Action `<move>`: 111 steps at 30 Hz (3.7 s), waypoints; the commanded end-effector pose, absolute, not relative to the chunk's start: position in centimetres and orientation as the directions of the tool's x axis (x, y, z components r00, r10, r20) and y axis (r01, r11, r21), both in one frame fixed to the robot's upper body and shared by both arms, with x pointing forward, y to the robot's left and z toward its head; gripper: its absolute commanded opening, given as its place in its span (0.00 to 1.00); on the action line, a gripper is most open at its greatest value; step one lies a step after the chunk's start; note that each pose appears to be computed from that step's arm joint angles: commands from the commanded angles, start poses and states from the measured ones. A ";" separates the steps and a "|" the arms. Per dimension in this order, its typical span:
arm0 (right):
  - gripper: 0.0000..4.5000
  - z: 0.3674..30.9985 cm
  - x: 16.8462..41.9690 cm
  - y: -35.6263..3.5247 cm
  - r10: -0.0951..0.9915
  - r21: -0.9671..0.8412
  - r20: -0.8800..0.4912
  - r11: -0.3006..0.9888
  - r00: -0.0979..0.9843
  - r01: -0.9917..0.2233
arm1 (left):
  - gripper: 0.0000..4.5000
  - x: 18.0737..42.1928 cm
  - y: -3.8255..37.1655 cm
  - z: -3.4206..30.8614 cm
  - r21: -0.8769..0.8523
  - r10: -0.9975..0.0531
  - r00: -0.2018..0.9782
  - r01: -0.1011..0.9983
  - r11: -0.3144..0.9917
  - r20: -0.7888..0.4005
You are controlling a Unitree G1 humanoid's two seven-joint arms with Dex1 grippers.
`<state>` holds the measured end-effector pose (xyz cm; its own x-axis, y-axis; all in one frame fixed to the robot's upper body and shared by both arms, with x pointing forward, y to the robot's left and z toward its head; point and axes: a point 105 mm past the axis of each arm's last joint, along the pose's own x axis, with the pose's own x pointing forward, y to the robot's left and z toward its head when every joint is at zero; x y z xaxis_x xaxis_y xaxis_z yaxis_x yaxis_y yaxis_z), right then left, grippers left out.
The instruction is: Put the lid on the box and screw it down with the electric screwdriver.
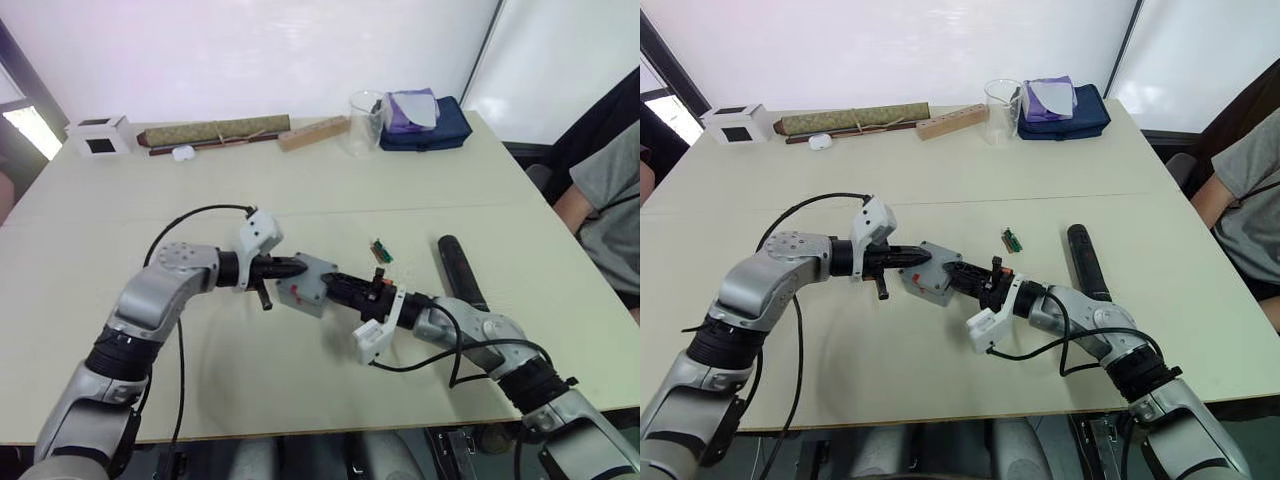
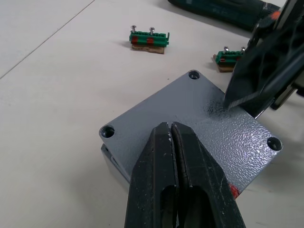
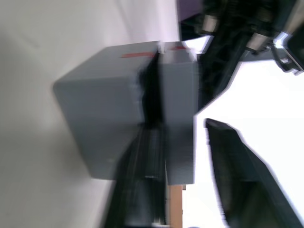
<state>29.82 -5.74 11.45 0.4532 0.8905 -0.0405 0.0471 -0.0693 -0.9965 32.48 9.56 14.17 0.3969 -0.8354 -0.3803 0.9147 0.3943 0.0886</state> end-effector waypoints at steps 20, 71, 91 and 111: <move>0.73 12.1 29.5 -6.5 0.882 -0.996 -0.043 -0.072 0.470 0.044 | 0.00 32.7 11.0 9.1 0.105 -0.722 0.434 0.885 0.454 -0.539; 0.01 12.8 27.7 -8.0 0.819 -0.763 -0.157 0.255 0.552 -0.594 | 0.00 33.0 11.4 18.9 -0.010 -0.870 0.461 0.883 0.469 -0.173; 0.01 12.3 27.7 -6.8 0.825 -0.609 -0.185 0.331 0.534 -0.721 | 0.00 31.8 13.8 15.2 0.049 -0.818 0.441 0.888 0.457 -0.369; 0.01 12.4 28.1 -6.2 0.829 -0.622 -0.180 0.321 0.529 -0.714 | 0.00 31.4 11.7 13.9 0.045 -0.840 0.397 0.911 0.411 -0.369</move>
